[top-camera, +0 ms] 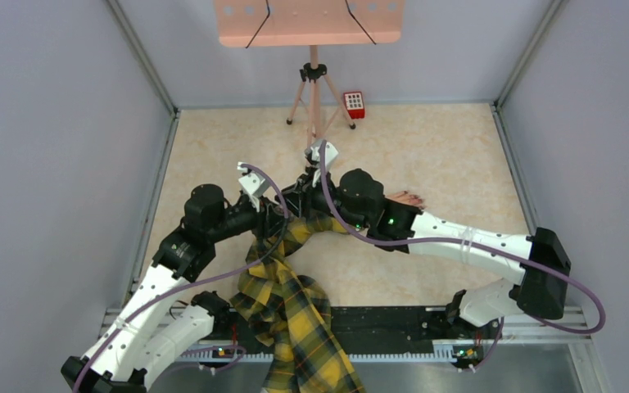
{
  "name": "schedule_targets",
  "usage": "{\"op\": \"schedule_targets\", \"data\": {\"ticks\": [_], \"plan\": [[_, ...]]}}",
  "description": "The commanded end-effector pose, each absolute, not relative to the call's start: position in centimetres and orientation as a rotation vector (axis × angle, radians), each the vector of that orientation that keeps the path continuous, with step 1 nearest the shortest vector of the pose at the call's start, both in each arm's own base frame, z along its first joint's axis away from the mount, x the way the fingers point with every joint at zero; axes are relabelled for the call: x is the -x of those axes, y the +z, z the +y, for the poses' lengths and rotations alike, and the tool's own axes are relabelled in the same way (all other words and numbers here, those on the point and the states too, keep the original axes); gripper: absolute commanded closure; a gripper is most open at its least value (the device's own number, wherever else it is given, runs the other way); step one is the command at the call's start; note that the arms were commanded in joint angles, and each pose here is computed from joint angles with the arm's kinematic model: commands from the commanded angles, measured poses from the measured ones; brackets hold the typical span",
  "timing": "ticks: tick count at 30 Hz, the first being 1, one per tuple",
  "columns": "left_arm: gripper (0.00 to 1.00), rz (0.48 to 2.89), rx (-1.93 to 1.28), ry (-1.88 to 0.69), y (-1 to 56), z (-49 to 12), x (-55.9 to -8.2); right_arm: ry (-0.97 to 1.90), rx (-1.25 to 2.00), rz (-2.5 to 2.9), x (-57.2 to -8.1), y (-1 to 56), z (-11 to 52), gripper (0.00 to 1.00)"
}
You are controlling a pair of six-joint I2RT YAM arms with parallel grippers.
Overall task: Paint the nails
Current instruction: Unscrew the nail polish bottle.
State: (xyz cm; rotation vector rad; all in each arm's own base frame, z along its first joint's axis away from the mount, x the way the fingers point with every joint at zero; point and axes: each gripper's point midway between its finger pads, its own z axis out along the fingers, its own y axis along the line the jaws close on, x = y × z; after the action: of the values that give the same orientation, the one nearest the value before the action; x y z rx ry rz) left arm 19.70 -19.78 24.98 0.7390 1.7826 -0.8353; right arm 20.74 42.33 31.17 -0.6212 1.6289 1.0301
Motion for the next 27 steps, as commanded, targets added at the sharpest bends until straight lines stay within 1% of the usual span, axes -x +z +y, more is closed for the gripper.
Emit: {"op": "schedule_targets", "data": {"ticks": [1, 5, 10, 15, 18, 22, 27], "plan": [[1.0, 1.666, -0.771, -0.869, 28.2, -20.4, -19.3, 1.065, 0.619, 1.575, -20.2, 33.6, 43.0, 0.79], [1.0, 1.631, -0.789, -0.921, 28.9, -20.8, -18.4, 1.061, 0.649, 1.571, -19.8, 33.3, 42.4, 1.0], [1.0, 1.585, -0.867, -1.017, 29.4, -21.6, -16.7, 1.109, 0.74, 1.495, -17.6, 33.9, 41.1, 1.0], [1.0, 1.467, -1.027, -1.244, 30.6, -22.9, -12.6, 1.202, 0.891, 1.369, -14.2, 35.0, 40.1, 1.0], [1.0, 1.414, -1.09, -1.32, 31.1, -23.1, -11.0, 1.27, 0.976, 1.285, -12.0, 35.7, 39.4, 1.0], [1.0, 1.386, -1.139, -1.388, 31.3, -23.1, -9.9, 1.328, 1.06, 1.217, -10.1, 36.2, 39.0, 1.0], [1.0, 1.393, -1.148, -1.409, 31.1, -23.2, -9.7, 1.341, 1.084, 1.202, -9.6, 36.3, 39.0, 1.0]]}}
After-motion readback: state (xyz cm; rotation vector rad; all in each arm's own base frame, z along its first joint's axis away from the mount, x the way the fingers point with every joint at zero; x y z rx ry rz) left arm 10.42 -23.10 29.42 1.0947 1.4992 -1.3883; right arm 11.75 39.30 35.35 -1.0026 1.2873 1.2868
